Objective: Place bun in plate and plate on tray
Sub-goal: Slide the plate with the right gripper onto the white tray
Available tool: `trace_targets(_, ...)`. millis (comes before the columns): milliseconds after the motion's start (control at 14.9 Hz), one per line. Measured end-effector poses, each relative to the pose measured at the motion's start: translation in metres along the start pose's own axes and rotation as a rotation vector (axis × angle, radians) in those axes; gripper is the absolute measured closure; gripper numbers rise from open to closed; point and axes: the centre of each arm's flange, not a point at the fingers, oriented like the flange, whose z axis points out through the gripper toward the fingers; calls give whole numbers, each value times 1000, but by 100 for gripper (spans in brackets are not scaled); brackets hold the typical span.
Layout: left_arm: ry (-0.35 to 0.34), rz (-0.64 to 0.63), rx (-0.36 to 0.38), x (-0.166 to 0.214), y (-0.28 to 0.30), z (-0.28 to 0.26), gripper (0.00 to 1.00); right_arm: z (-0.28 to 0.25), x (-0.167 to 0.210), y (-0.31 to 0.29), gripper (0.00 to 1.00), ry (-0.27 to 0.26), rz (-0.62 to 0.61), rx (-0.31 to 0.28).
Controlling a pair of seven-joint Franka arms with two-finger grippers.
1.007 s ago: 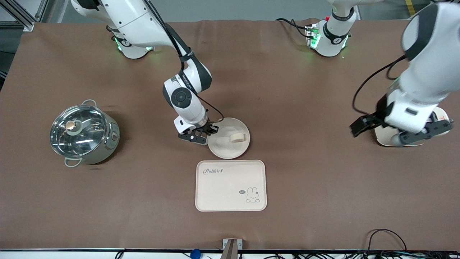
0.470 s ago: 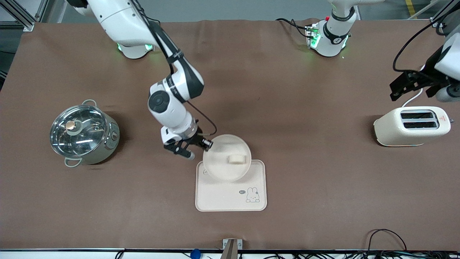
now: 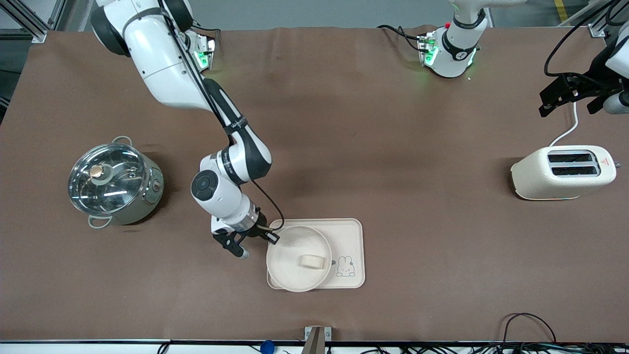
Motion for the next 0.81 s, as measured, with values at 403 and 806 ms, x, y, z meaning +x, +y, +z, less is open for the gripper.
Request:
trace_targets(403, -8, 11, -1, 0, 6, 4, 0, 25, -33, -9, 95, -30, -86, -11)
trace_targets(806, -24, 44, 0, 3, 6, 11, 0, 32, -29, -5, 78, -6, -88, 5)
